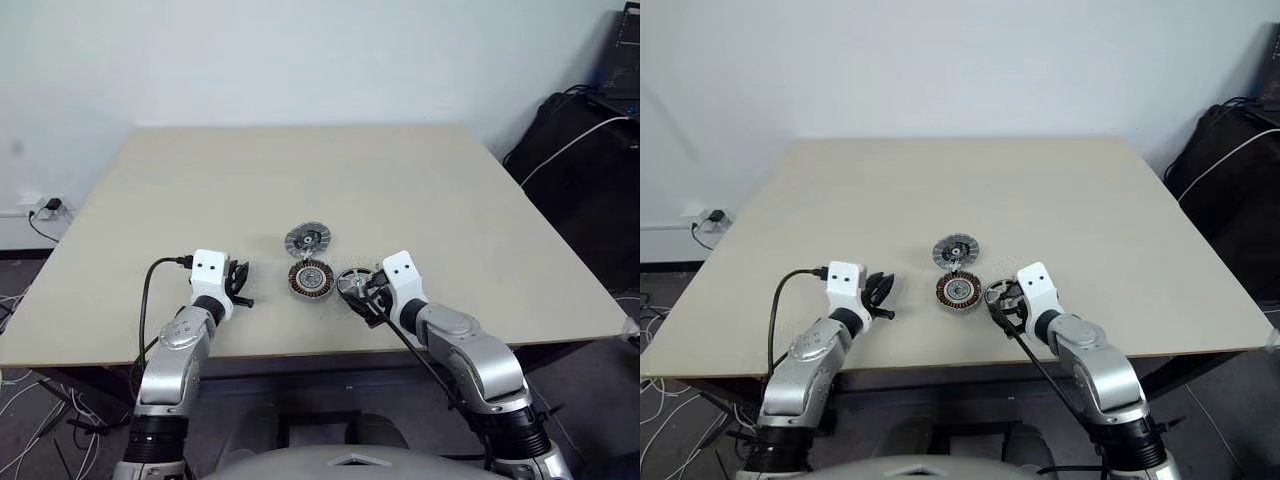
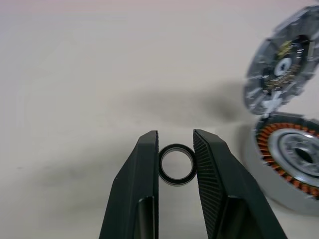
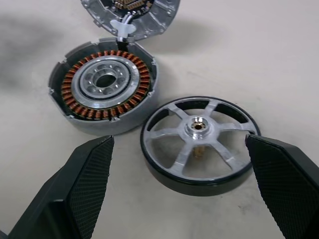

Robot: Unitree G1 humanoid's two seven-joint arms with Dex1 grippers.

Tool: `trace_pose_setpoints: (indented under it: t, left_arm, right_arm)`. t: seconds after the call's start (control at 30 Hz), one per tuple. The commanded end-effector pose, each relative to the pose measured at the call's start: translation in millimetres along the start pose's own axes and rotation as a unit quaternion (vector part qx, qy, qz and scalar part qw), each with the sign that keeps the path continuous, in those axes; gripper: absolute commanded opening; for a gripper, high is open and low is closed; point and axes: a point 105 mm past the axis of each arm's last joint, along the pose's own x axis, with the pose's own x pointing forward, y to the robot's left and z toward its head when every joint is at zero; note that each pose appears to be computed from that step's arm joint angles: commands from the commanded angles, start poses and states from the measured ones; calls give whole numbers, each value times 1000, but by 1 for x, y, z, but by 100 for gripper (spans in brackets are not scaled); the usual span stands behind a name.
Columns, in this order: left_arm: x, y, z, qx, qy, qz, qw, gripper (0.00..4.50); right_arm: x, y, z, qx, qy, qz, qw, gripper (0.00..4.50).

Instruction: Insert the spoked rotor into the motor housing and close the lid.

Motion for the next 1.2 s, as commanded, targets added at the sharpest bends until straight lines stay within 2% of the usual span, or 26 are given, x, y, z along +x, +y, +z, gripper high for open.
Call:
trace_pose_setpoints:
  t: [0.03,0.27,0.37,0.47,0.63,0.83,0.9,1.2]
  left_arm:
    - [-3,5,17,13,-32,7,999,68]
    - [-7,38,19,22,-46,98,994,68]
    - [-4,43,23,20,-56,117,991,68]
    - [6,27,27,27,-57,74,995,68]
    - [22,-19,33,66,-58,-48,995,68]
    - [27,-77,28,73,-28,-229,970,68]
    - [28,-88,25,76,-16,-263,962,68]
    - [57,-97,17,120,10,-234,965,68]
  right_arm:
    - [-1,0,10,-7,-21,-3,1000,450]
    - [-1,0,10,-5,-21,-3,1000,450]
    - [0,1,11,-5,-23,-1,1000,450]
    - [0,1,11,-5,-24,0,1000,450]
    - [2,2,13,-6,-25,0,1000,450]
    - [1,2,13,-5,-30,-3,1000,450]
    - [1,2,13,-4,-31,-5,1000,450]
    - [1,3,12,-2,-33,-7,999,450]
